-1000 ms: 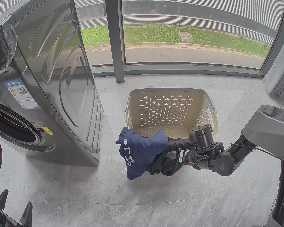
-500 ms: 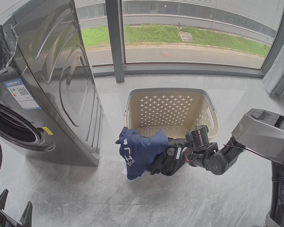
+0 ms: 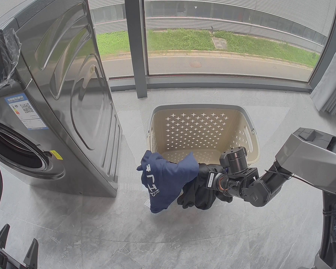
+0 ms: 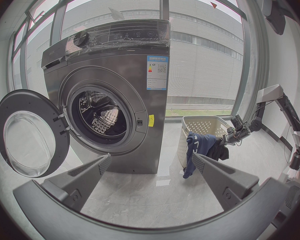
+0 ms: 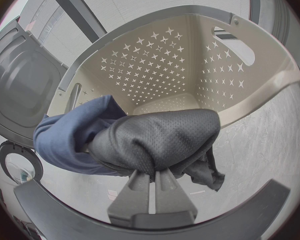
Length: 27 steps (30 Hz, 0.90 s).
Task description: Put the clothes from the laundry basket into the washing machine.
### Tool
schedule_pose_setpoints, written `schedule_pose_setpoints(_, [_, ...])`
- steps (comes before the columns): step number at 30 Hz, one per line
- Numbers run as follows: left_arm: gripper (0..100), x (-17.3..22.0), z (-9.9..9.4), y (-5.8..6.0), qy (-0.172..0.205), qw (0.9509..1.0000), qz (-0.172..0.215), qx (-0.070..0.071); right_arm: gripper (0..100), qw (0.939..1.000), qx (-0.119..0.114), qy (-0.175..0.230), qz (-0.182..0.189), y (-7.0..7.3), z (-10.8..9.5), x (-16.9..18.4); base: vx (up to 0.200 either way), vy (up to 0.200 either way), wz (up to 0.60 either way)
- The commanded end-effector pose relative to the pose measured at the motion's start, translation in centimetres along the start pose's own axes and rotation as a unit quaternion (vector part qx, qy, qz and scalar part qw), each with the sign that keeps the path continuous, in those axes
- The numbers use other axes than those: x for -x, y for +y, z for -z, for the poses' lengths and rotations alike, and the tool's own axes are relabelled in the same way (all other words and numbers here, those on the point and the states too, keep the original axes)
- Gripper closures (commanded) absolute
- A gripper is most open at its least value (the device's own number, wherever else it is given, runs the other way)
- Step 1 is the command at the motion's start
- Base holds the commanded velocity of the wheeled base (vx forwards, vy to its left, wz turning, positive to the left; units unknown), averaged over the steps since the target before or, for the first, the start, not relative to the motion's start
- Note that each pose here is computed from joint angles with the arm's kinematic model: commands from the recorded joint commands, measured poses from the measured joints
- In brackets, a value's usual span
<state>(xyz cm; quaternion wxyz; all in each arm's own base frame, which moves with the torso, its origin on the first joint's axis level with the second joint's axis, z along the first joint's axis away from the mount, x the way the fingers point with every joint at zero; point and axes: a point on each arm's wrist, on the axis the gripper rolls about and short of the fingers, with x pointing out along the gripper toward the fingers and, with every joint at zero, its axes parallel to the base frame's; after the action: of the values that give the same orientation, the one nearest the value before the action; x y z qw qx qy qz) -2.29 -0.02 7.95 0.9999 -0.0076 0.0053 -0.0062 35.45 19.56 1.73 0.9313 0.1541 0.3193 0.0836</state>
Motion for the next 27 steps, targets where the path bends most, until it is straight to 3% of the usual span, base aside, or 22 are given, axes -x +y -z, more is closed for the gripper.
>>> schedule_pose_setpoints(1, [0,0.0,0.4,0.0,0.003,1.0,0.0,0.001,100,0.9994,0.001,-0.028,-0.021,1.0,-2.1,3.8,0.0,0.0,0.0])
schedule_pose_setpoints(7, [0,0.0,0.3,0.0,0.002,1.0,0.0,0.001,100,0.9959,0.002,-0.072,-0.056,2.0,-4.6,10.2,0.0,0.0,0.0])
schedule_pose_setpoints(19, [0,0.0,0.4,0.0,0.003,1.0,0.0,0.001,100,0.9955,0.005,-0.071,-0.064,1.9,-3.9,11.9,0.0,0.0,0.0])
schedule_pose_setpoints(23, [0,0.0,0.4,0.0,0.003,1.0,0.0,0.001,100,0.9925,0.002,-0.095,-0.077,2.3,-4.5,14.2,0.0,0.0,0.0])
schedule_pose_setpoints(27, [0,0.0,0.4,0.0,0.003,1.0,0.0,0.0,100,0.9857,0.011,-0.123,-0.115,3.0,-4.7,18.8,0.0,0.0,0.0])
